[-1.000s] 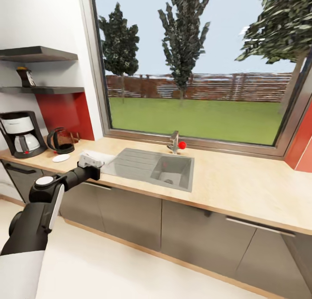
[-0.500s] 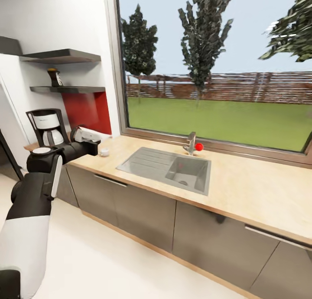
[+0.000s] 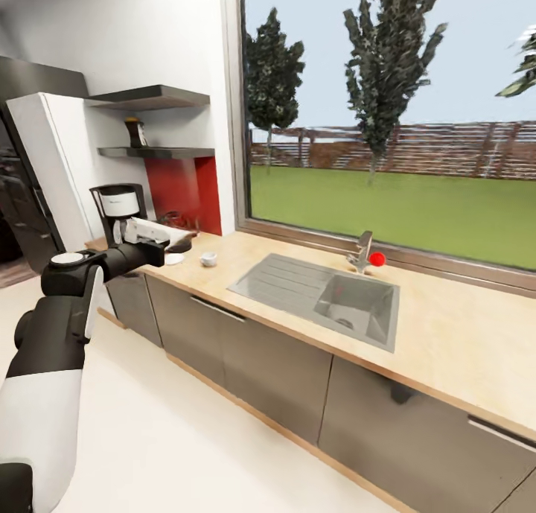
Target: Set up a coffee station on the kitchen countertop: keep the coffee maker on the countertop, move the bottle of coffee from the kitchen shelf to the counter next to the coffee maker, place a paper coffee filter on top of the coffee maker, put the saucer next to the coffee maker with the coffee cup on the saucer, and place the electric kettle next to the coffee maker.
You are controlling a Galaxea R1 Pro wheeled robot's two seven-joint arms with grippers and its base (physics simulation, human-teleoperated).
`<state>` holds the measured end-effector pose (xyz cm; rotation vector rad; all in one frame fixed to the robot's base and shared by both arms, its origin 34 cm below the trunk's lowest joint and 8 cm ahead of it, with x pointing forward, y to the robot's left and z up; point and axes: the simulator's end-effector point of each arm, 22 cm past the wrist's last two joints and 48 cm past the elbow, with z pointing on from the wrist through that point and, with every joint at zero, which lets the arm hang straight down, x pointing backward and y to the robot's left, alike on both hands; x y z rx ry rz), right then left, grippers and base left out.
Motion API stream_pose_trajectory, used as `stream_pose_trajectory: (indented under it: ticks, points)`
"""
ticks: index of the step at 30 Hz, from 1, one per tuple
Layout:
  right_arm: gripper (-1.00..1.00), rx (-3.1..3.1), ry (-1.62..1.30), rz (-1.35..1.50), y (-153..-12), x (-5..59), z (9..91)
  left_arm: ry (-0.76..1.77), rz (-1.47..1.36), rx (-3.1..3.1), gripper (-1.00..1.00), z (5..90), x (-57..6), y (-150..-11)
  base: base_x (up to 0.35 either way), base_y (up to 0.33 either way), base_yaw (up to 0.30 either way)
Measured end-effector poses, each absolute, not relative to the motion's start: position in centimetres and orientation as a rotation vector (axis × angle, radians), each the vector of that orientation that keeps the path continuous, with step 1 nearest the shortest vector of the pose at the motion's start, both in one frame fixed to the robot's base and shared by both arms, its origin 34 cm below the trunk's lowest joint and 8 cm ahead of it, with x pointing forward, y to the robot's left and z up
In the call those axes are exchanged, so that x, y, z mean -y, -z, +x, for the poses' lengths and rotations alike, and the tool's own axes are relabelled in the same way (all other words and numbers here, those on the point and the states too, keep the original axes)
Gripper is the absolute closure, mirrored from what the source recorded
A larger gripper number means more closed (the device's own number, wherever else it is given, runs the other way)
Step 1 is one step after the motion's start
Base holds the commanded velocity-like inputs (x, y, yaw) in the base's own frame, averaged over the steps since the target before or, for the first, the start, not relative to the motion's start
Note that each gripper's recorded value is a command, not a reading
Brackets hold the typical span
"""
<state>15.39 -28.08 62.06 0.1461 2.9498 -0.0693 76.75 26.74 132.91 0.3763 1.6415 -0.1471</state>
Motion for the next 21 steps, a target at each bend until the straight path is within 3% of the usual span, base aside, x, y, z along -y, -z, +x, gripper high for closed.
stream_pose_trajectory:
  ticks: [12, 16, 21]
  points:
    - [-1.00, -2.922, 0.075, 0.138, -62.2, 28.5, 16.8, 0.137, 0.381, -1.613, 1.00, 76.3, -26.7, -134.2, 0.267, 0.193, 0.020]
    - [-1.00, -2.924, 0.074, 0.138, -62.2, 28.4, 16.7, 0.136, 0.380, -1.613, 1.00, 76.3, -26.7, -134.2, 0.089, 0.287, 0.026]
    - [-1.00, -2.923, 0.076, 0.138, -62.2, 28.5, 16.7, 0.135, 0.379, -1.613, 1.00, 76.3, -26.8, -134.2, 0.007, 0.303, 0.240]
